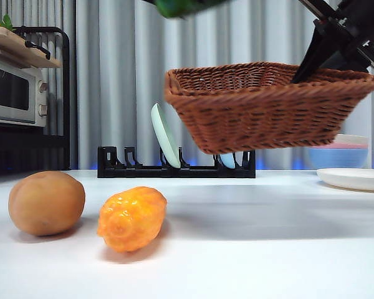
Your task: Pick up the basket,pick up the corn from the table,pick up the potato from the table,pick up the cucumber from the table,put all items into the basket
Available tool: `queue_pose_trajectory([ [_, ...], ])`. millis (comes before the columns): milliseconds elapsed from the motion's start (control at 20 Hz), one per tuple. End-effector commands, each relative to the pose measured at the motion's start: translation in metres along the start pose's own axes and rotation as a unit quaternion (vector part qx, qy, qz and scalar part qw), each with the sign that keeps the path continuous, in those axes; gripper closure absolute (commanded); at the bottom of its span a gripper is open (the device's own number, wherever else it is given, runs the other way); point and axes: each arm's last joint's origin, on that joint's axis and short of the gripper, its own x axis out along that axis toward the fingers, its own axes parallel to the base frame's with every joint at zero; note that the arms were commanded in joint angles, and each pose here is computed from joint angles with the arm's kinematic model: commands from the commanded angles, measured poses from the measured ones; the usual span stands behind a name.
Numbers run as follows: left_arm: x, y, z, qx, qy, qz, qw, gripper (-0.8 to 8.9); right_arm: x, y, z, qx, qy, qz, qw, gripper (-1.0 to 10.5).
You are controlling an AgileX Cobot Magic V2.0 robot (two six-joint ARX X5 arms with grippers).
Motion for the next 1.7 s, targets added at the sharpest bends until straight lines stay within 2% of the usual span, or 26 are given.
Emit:
queue_pose_trajectory([
  [50, 0.024, -0.011, -0.009, -0.01, 0.004, 0.045, 0.999, 8.22, -0.002, 0.004, 0.004, 0.023, -0.007, 0.018, 1.0, 9.6],
  [150, 0.047, -0.019, -0.015, -0.013, 0.017, 0.049, 0.999, 8.22, -0.002, 0.005, 0.003, 0.024, 0.004, 0.044, 0.999, 9.6],
  [350, 0.082, -0.022, -0.028, -0.004, 0.044, 0.058, 0.997, 7.95, -0.002, 0.005, 0.003, 0.029, 0.006, 0.045, 0.999, 9.6],
  [400, 0.087, -0.021, -0.03, -0.004, 0.052, 0.062, 0.997, 6.81, -0.002, 0.005, 0.003, 0.03, 0.006, 0.046, 0.998, 9.6],
  [500, 0.089, -0.021, -0.032, -0.003, 0.06, 0.065, 0.996, 3.21, -0.002, 0.006, 0.002, 0.029, 0.011, 0.058, 0.998, 9.6],
  [550, 0.089, -0.021, -0.032, -0.003, 0.059, 0.063, 0.996, 2.71, -0.002, 0.006, 0.002, 0.03, 0.011, 0.056, 0.998, 9.6],
  [700, 0.079, -0.023, -0.027, -0.004, 0.043, 0.053, 0.998, 2.72, -0.002, 0.006, 0.002, 0.029, 0.01, 0.055, 0.998, 9.6],
  [800, 0.053, -0.026, -0.017, -0.005, 0.013, 0.041, 0.999, 2.73, -0.002, 0.006, 0.003, 0.028, 0.01, 0.054, 0.998, 9.6],
  [950, -0.013, -0.028, -0.009, -0.004, -0.025, 0.028, 0.999, 2.75, -0.003, 0.005, 0.003, 0.022, 0.007, 0.052, 0.998, 9.6],
  [1050, -0.06, -0.024, -0.016, -0.003, -0.018, 0.032, 0.999, 2.75, -0.003, 0.005, 0.003, 0.02, 0.006, 0.052, 0.998, 9.6],
  [1150, -0.097, -0.016, -0.031, -0.01, 0.007, 0.059, 0.998, 2.75, -0.003, 0.005, 0.003, 0.016, 0.006, 0.052, 0.998, 9.6],
  [1250, -0.118, -0.007, -0.046, -0.023, 0.039, 0.125, 0.991, 2.75, -0.003, 0.005, 0.003, 0.016, 0.006, 0.052, 0.998, 9.6],
  [1350, -0.125, 0.003, -0.061, -0.037, 0.091, 0.211, 0.973, 2.75, -0.003, 0.005, 0.003, 0.014, 0.006, 0.053, 0.998, 9.6],
  [1450, -0.118, 0.009, -0.075, -0.052, 0.109, 0.269, 0.956, 2.76, -0.003, 0.005, 0.003, 0.015, 0.006, 0.053, 0.998, 9.6],
  [1550, -0.097, 0.013, -0.092, -0.056, 0.117, 0.283, 0.95, 2.79, -0.003, 0.005, 0.003, 0.015, 0.006, 0.053, 0.998, 9.6],
  [1700, -0.053, 0.022, -0.121, -0.078, 0.118, 0.255, 0.957, 2.79, -0.003, 0.005, 0.003, 0.015, 0.007, 0.055, 0.998, 9.6],
])
